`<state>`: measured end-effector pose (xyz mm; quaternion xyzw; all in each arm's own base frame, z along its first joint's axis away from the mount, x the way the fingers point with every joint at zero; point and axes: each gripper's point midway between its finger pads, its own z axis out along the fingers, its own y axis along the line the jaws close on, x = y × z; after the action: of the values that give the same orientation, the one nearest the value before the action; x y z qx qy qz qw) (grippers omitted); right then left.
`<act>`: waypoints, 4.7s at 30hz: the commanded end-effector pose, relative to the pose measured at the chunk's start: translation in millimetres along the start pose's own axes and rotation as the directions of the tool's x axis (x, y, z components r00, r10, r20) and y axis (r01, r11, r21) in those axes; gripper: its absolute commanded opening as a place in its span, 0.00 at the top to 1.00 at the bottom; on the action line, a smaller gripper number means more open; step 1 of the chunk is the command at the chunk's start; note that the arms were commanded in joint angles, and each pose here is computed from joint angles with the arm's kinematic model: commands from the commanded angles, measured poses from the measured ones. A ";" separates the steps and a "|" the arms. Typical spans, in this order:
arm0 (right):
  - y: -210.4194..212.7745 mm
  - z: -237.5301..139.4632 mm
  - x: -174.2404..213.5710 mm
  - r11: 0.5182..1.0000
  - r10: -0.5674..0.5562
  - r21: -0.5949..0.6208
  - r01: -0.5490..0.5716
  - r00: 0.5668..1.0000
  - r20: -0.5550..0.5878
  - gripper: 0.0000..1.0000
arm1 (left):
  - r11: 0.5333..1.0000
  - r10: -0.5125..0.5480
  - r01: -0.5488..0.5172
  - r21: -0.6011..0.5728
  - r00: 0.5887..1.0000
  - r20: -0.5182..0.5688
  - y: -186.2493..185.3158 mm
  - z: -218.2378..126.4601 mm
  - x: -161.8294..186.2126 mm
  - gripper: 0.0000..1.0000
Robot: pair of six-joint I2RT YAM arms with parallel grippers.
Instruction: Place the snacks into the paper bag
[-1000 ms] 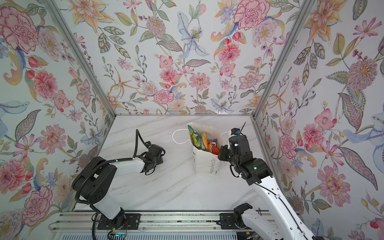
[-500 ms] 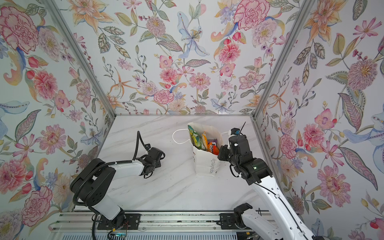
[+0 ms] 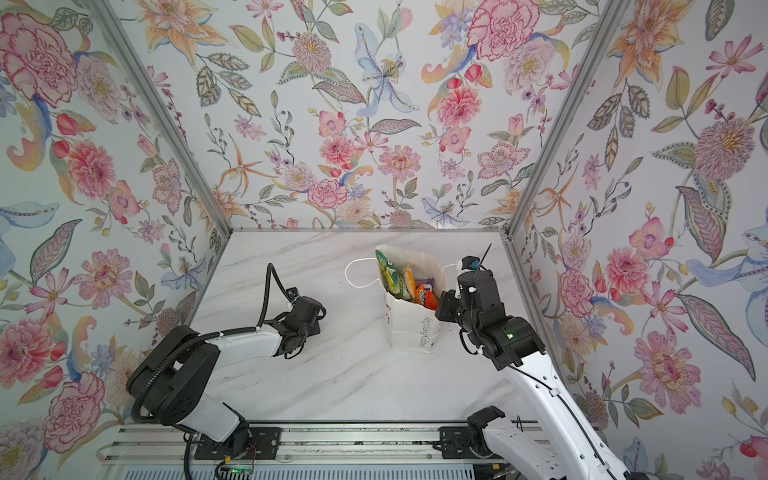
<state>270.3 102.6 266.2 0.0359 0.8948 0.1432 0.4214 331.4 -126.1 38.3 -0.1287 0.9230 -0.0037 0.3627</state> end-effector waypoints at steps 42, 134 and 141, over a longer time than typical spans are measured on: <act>4.7 -8.7 -12.6 1.000 0.007 -0.024 -0.006 0.999 0.050 1.00 | 0.630 0.308 -0.479 0.611 0.876 0.370 -309.1 -278.6 -144.0 0.89; -5.2 -3.2 -0.7 1.000 0.011 0.002 -0.011 0.999 0.032 1.00 | 0.793 0.421 -0.427 0.434 0.899 0.116 -244.4 -173.1 -121.5 0.58; -1.1 -4.8 -4.4 1.000 -0.006 0.002 0.006 0.999 0.041 1.00 | 0.801 0.458 -0.462 0.380 0.883 0.107 -238.7 -166.1 -123.0 0.67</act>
<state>267.2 98.7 265.2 0.0392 0.8927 0.1422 0.4258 361.1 -348.1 270.0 0.1640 0.9006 -0.1314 0.3804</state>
